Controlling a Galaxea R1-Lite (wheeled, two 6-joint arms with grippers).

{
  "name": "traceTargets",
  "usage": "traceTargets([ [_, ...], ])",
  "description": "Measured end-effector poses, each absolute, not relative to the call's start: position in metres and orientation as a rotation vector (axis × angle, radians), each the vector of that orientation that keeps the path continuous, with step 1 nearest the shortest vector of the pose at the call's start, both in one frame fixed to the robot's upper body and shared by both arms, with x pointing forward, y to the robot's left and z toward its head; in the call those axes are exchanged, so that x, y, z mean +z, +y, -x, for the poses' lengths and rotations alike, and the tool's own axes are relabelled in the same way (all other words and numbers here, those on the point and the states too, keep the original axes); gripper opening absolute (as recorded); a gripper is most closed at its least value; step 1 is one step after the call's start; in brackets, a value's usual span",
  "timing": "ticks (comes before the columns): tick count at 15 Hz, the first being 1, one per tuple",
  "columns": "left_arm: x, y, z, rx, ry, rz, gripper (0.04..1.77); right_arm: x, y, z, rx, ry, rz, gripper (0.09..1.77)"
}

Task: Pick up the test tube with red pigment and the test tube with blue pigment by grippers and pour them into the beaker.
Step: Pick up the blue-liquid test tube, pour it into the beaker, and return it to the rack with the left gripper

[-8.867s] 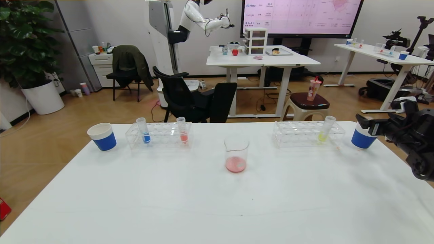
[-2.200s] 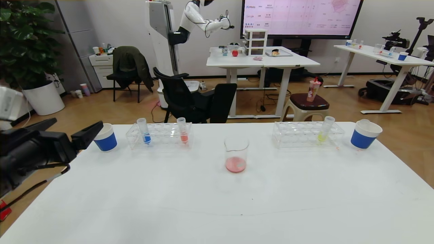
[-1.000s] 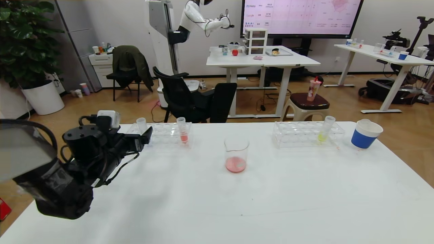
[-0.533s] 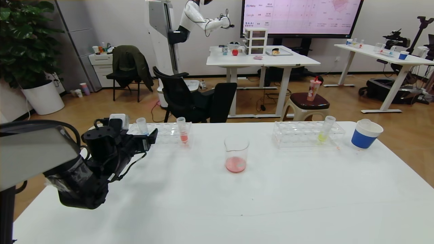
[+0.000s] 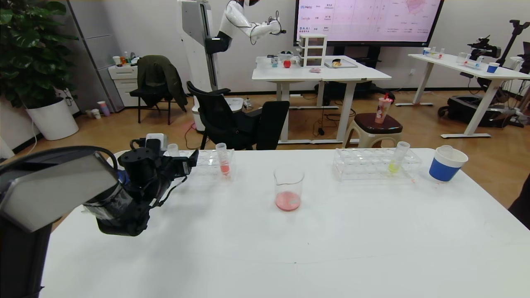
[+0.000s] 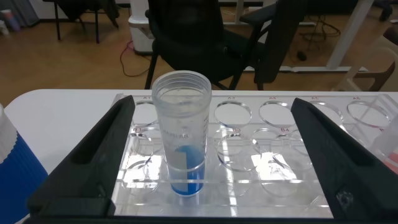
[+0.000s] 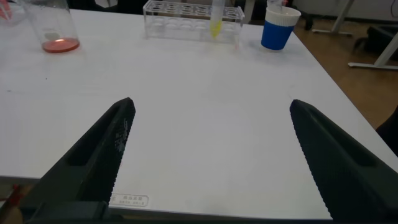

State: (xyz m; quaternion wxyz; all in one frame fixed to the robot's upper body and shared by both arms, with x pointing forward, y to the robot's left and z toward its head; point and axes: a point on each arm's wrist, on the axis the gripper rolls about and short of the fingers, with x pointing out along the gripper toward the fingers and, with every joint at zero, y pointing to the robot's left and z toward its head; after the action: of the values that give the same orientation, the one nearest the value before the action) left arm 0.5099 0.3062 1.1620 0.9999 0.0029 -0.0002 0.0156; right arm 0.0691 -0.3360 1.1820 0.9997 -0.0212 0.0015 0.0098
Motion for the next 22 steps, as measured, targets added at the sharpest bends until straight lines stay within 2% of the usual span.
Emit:
traceTargets([
  [10, 1.152, 0.316, -0.535, 0.056, -0.017, 0.015, 1.72, 1.182, -0.336, -0.069, 0.019, 0.003, 0.042, 1.74],
  [11, 1.152, 0.317, -0.536, 0.058, -0.021, 0.016, 1.53, 1.182, -0.336, -0.069, 0.019, 0.003, 0.042, 1.74],
  [12, 1.153, 0.317, -0.536, 0.057, -0.025, 0.017, 1.21, 1.182, -0.336, -0.069, 0.02, 0.003, 0.042, 1.74],
  [13, 1.153, 0.317, -0.537, 0.055, -0.028, 0.018, 0.75, 1.182, -0.336, -0.069, 0.02, 0.003, 0.042, 1.74],
  [14, 1.153, 0.317, -0.537, 0.055, -0.03, 0.018, 0.44, 1.182, -0.336, -0.069, 0.02, 0.003, 0.042, 1.74],
  [15, 1.153, 0.316, -0.537, 0.054, -0.031, 0.018, 0.48, 1.182, -0.336, -0.069, 0.02, 0.003, 0.042, 1.74],
  [16, 1.154, 0.316, -0.537, 0.05, -0.033, 0.018, 0.62, 1.182, -0.336, -0.069, 0.02, 0.003, 0.042, 1.74],
  [17, 1.154, 0.316, -0.537, 0.053, -0.034, 0.018, 0.52, 1.182, -0.336, -0.069, 0.019, 0.003, 0.042, 1.74],
  [22, 1.173, 0.313, -0.542, 0.055, -0.058, 0.018, 0.53, 1.182, -0.336, -0.069, 0.02, 0.003, 0.042, 1.74],
])
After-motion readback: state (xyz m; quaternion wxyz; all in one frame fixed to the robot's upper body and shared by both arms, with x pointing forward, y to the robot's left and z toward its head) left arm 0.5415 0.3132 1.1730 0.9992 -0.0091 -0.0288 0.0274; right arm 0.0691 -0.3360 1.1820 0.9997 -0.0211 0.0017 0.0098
